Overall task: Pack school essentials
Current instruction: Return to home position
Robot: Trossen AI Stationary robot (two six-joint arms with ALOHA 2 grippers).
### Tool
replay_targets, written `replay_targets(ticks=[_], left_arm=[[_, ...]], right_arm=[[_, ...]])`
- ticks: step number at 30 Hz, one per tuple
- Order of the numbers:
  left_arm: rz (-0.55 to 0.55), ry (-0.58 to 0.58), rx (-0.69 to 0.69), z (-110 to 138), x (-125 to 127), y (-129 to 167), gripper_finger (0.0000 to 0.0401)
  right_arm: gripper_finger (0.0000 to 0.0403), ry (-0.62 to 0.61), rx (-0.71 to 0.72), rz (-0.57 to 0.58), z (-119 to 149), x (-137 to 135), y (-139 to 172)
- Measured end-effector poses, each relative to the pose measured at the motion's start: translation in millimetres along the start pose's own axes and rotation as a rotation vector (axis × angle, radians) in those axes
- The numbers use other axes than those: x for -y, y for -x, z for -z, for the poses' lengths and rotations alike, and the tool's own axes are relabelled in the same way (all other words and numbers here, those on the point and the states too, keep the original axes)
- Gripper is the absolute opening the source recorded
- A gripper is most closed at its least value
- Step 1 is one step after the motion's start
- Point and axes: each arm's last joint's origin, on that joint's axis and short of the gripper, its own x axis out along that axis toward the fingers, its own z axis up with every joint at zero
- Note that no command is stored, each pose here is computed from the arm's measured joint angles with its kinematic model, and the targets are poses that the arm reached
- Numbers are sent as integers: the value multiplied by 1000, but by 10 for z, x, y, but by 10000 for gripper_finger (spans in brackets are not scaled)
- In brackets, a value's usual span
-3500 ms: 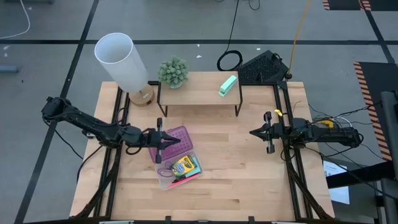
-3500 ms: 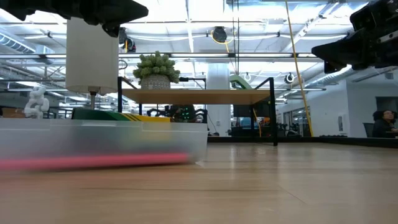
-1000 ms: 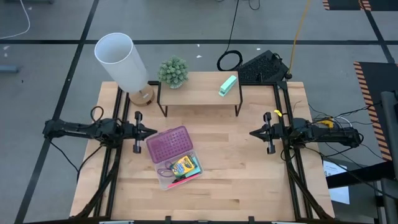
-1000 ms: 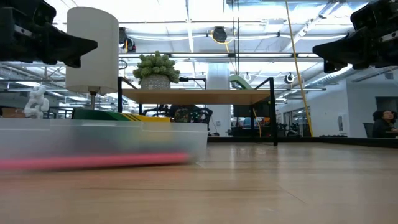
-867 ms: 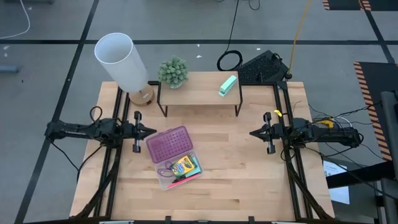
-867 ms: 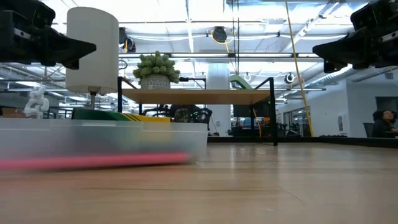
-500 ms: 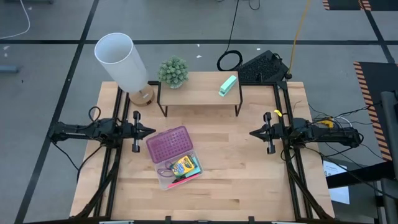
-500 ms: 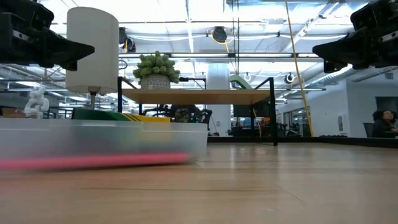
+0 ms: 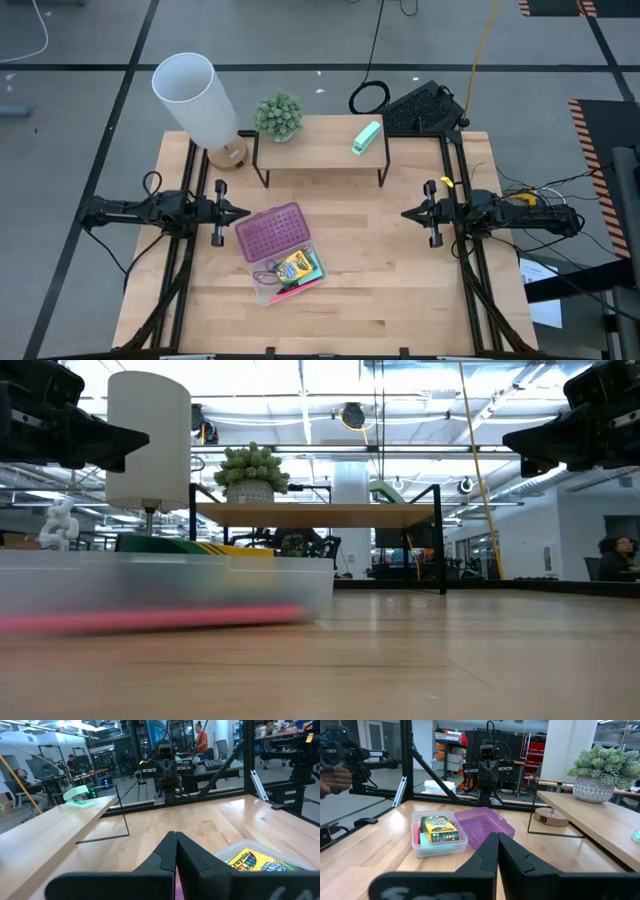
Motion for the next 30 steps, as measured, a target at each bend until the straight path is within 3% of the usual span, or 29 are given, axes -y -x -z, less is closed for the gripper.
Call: replay_targets(ticks=[10,18,30], left_arm=[[-6,-39,-2,1,-2,0,15],[-18,35,26,-21,-8,-1,31],[-19,34,33,-28,-9,-1,31]], right_arm=[[0,0,0,0,0,0,0],[0,0,0,0,0,0,0],[0,0,0,0,1,0,0]])
